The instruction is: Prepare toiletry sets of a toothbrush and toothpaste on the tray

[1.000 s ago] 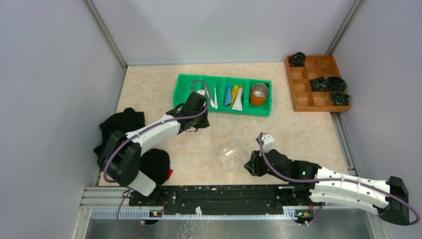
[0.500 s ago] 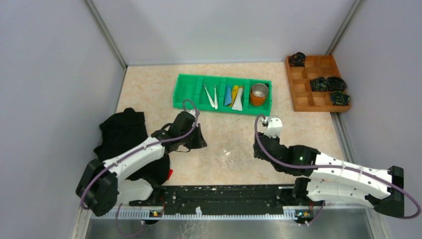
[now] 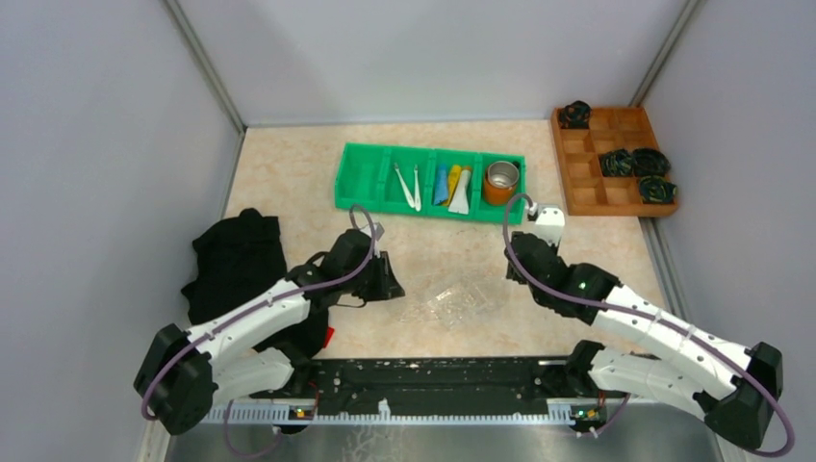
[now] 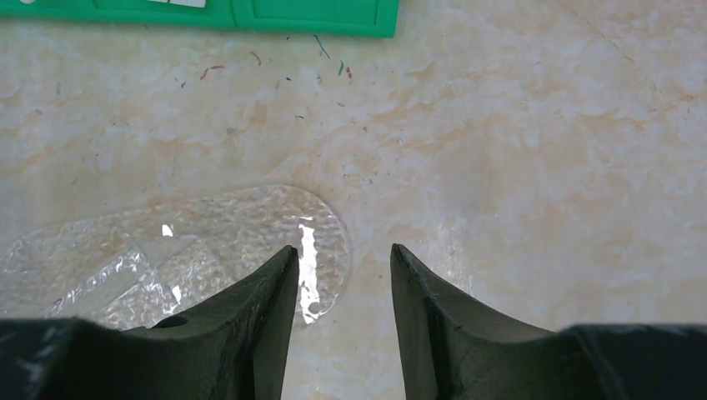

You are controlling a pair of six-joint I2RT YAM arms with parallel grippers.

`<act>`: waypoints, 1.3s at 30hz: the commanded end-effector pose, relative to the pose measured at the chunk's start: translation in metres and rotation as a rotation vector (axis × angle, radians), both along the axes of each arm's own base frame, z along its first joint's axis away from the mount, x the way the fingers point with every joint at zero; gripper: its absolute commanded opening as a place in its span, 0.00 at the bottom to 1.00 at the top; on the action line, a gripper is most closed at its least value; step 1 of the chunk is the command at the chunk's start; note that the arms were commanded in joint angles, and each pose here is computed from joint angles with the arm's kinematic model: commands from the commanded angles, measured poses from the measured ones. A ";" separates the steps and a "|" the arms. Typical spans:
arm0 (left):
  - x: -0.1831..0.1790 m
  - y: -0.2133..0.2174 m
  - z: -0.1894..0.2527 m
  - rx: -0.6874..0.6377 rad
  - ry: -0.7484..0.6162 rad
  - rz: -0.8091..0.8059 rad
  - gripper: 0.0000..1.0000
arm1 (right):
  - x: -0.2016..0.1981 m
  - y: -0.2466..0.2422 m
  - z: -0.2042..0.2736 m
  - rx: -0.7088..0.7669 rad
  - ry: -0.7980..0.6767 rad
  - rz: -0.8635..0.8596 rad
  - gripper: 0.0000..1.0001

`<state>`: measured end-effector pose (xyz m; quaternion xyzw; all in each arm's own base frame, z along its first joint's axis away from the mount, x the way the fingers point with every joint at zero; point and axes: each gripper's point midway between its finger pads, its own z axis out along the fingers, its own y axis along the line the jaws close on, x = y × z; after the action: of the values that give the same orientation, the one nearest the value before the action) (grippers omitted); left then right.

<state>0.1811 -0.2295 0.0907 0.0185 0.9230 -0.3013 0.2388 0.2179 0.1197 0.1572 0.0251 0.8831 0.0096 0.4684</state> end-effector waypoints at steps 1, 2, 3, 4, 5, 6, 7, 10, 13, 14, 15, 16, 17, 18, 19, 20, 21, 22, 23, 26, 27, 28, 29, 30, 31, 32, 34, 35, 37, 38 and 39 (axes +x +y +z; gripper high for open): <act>-0.007 -0.008 -0.009 -0.018 0.025 -0.023 0.33 | 0.014 0.002 -0.010 -0.001 0.009 0.002 0.45; -0.008 -0.009 -0.012 -0.020 0.028 -0.026 0.33 | 0.016 0.000 -0.014 -0.013 0.015 -0.008 0.45; -0.008 -0.011 -0.017 -0.019 0.038 -0.029 0.33 | 0.018 -0.003 -0.017 -0.020 0.021 -0.017 0.45; -0.008 -0.014 -0.020 -0.021 0.045 -0.035 0.33 | 0.020 -0.006 -0.021 -0.024 0.029 -0.026 0.46; -0.008 -0.017 -0.023 -0.020 0.054 -0.044 0.33 | 0.022 -0.008 -0.023 -0.024 0.032 -0.034 0.46; -0.008 -0.020 -0.024 -0.020 0.059 -0.052 0.33 | 0.025 -0.011 -0.025 -0.023 0.035 -0.041 0.46; -0.008 -0.024 -0.026 -0.020 0.060 -0.056 0.33 | 0.027 -0.014 -0.026 -0.019 0.038 -0.048 0.46; -0.004 -0.035 -0.024 -0.023 0.055 -0.066 0.33 | 0.034 -0.019 -0.028 -0.021 0.047 -0.054 0.46; 0.001 -0.043 -0.026 -0.011 0.057 -0.076 0.33 | 0.038 -0.024 -0.033 -0.032 0.058 -0.059 0.46; 0.003 -0.046 -0.027 -0.007 0.058 -0.079 0.33 | 0.038 -0.024 -0.036 -0.034 0.063 -0.057 0.46; 0.004 -0.050 -0.029 -0.005 0.062 -0.085 0.33 | 0.038 -0.025 -0.038 -0.032 0.068 -0.057 0.46; 0.004 -0.053 -0.031 -0.001 0.067 -0.092 0.33 | 0.038 -0.025 -0.042 -0.025 0.074 -0.058 0.46; 0.005 -0.057 -0.032 0.001 0.070 -0.099 0.33 | 0.038 -0.026 -0.044 -0.015 0.080 -0.059 0.46; 0.008 -0.061 -0.033 0.003 0.073 -0.106 0.32 | 0.038 -0.026 -0.047 -0.006 0.084 -0.059 0.46; 0.009 -0.065 -0.036 0.010 0.080 -0.111 0.32 | 0.037 -0.026 -0.050 -0.001 0.092 -0.056 0.46; 0.010 -0.068 -0.038 0.015 0.082 -0.117 0.32 | 0.037 -0.026 -0.053 0.005 0.099 -0.053 0.46; 0.012 -0.072 -0.040 0.018 0.085 -0.120 0.32 | 0.037 -0.025 -0.056 0.013 0.106 -0.048 0.46; 0.014 -0.074 -0.042 0.021 0.087 -0.122 0.32 | 0.036 -0.024 -0.059 0.017 0.115 -0.044 0.46; 0.017 -0.077 -0.043 0.024 0.087 -0.122 0.32 | 0.036 -0.022 -0.063 0.019 0.126 -0.037 0.46; 0.025 -0.086 -0.047 0.032 0.087 -0.128 0.32 | 0.033 -0.017 -0.074 0.030 0.158 -0.017 0.46; 0.028 -0.090 -0.048 0.032 0.087 -0.133 0.32 | 0.032 -0.016 -0.078 0.032 0.169 -0.015 0.46; 0.030 -0.093 -0.049 0.033 0.087 -0.138 0.31 | 0.031 -0.015 -0.081 0.036 0.180 -0.010 0.46; 0.033 -0.096 -0.049 0.036 0.087 -0.139 0.31 | 0.029 -0.014 -0.083 0.042 0.189 -0.005 0.46; 0.035 -0.098 -0.052 0.041 0.088 -0.142 0.31 | 0.028 -0.013 -0.085 0.047 0.196 -0.001 0.46; 0.037 -0.100 -0.051 0.040 0.084 -0.144 0.31 | 0.027 -0.011 -0.086 0.055 0.199 0.003 0.46; 0.039 -0.101 -0.054 0.047 0.084 -0.147 0.31 | 0.026 -0.010 -0.086 0.061 0.201 0.007 0.46; 0.042 -0.103 -0.055 0.057 0.081 -0.152 0.31 | 0.024 -0.009 -0.087 0.074 0.201 0.010 0.46; 0.043 -0.104 -0.055 0.061 0.078 -0.153 0.31 | 0.024 -0.009 -0.088 0.080 0.202 0.011 0.46; 0.044 -0.102 -0.056 0.069 0.076 -0.150 0.30 | 0.022 -0.007 -0.089 0.091 0.206 0.017 0.46; 0.044 -0.102 -0.055 0.071 0.076 -0.149 0.30 | 0.022 -0.005 -0.089 0.100 0.207 0.026 0.46; 0.043 -0.101 -0.054 0.072 0.076 -0.149 0.30 | 0.022 -0.002 -0.089 0.109 0.209 0.039 0.46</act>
<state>0.2211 -0.3265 0.0312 0.0719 0.9404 -0.2849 0.1711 0.2323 0.1046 0.0580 0.0275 0.9343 0.0233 0.3546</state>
